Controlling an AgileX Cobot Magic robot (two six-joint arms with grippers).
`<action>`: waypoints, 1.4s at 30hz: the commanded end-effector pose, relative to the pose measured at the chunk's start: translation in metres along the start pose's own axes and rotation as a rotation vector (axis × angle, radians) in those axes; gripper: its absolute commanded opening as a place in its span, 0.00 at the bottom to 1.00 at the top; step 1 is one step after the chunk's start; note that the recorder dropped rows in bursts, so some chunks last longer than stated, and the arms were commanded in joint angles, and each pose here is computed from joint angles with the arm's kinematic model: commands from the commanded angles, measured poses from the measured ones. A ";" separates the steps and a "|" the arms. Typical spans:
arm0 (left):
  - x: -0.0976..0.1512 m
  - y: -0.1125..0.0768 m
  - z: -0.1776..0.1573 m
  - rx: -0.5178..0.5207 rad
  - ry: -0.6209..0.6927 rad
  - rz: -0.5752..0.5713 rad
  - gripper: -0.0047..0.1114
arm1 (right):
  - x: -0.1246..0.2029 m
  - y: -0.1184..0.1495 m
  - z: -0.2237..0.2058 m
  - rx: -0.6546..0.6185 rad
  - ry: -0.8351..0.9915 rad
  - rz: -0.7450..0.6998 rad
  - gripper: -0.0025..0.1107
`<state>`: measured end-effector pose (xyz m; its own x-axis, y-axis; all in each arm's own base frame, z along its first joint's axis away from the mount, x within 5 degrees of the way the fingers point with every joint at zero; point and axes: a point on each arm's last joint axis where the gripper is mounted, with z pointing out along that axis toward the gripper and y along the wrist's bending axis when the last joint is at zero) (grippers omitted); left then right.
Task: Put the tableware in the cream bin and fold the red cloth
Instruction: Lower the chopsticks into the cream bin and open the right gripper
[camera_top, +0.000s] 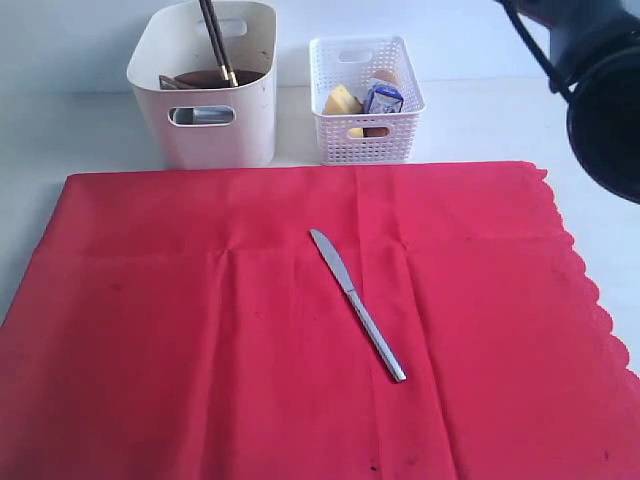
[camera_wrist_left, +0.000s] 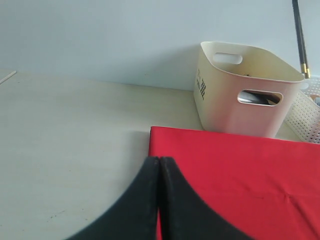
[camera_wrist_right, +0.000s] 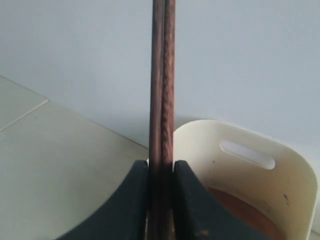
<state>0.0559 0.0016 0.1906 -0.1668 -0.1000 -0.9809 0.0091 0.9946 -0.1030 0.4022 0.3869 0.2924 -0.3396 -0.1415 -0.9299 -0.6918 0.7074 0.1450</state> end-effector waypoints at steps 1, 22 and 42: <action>-0.001 0.000 0.000 0.002 -0.012 0.005 0.05 | 0.002 -0.003 0.012 0.009 -0.110 0.008 0.02; -0.001 0.000 0.000 0.002 -0.012 0.005 0.05 | 0.055 -0.014 0.049 0.032 -0.037 -0.132 0.02; -0.001 0.000 0.000 0.002 -0.012 0.005 0.05 | 0.080 -0.018 0.063 0.036 0.004 -0.203 0.02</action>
<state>0.0559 0.0016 0.1906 -0.1668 -0.1000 -0.9809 0.0091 0.9946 -0.1030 0.4267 0.4058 0.1889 -0.2234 -0.2932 -0.9296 -0.7232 0.6892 -0.0436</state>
